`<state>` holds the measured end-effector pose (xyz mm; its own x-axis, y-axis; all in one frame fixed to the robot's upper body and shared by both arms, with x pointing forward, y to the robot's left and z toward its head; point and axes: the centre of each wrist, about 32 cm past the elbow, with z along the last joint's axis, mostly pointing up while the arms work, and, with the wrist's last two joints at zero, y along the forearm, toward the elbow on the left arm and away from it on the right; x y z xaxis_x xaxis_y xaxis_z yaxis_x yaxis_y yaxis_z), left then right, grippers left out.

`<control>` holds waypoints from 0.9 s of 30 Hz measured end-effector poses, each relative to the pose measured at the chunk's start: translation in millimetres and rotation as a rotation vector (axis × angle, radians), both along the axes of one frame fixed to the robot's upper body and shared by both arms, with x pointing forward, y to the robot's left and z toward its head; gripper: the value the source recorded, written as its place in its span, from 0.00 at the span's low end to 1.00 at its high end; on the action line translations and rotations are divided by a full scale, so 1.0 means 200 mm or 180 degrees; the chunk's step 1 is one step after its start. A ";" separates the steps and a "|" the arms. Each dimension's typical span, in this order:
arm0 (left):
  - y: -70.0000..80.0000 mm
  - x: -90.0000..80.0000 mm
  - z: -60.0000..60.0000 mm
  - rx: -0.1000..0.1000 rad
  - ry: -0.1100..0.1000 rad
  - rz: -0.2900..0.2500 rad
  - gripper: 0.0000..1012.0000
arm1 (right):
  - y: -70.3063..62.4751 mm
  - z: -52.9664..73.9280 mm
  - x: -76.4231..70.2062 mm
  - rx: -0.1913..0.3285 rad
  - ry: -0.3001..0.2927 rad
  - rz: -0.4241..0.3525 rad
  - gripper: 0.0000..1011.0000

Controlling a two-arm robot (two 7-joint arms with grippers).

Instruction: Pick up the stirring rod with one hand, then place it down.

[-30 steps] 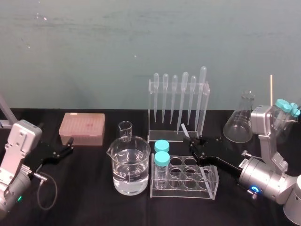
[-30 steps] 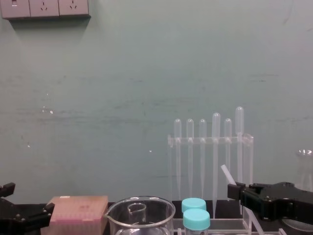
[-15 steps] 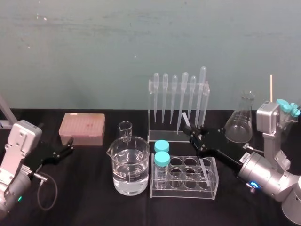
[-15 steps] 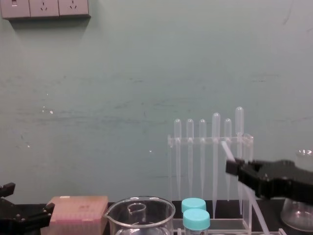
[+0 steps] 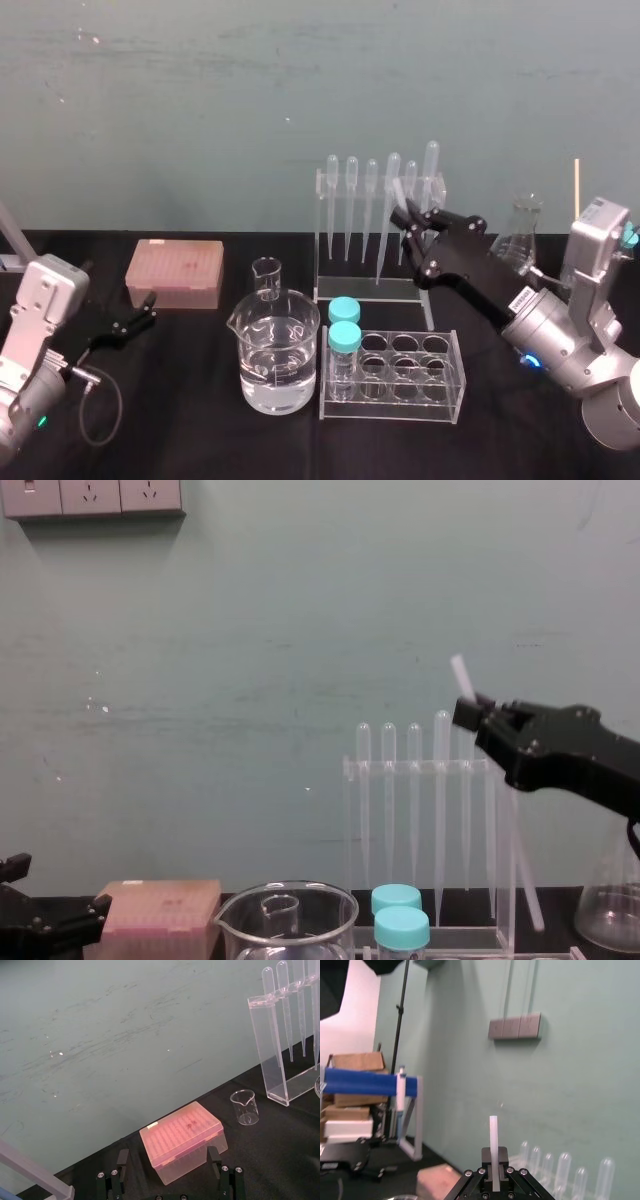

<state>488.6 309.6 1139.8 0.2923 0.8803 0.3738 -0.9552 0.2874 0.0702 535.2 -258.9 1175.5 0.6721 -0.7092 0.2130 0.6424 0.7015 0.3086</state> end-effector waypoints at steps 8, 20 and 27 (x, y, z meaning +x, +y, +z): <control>0.00 0.00 0.00 0.0000 0.0000 0.0000 0.99 | -0.02 -0.05 0.00 0.0118 -0.0314 -0.0003 0.07; 0.00 0.00 0.00 0.0000 0.0000 0.0000 0.99 | -0.10 -0.15 -0.02 0.0257 -0.0315 0.0097 0.07; 0.00 0.00 0.00 0.0000 0.0000 0.0000 0.99 | -0.12 -0.16 -0.02 0.0264 -0.0267 0.0085 0.07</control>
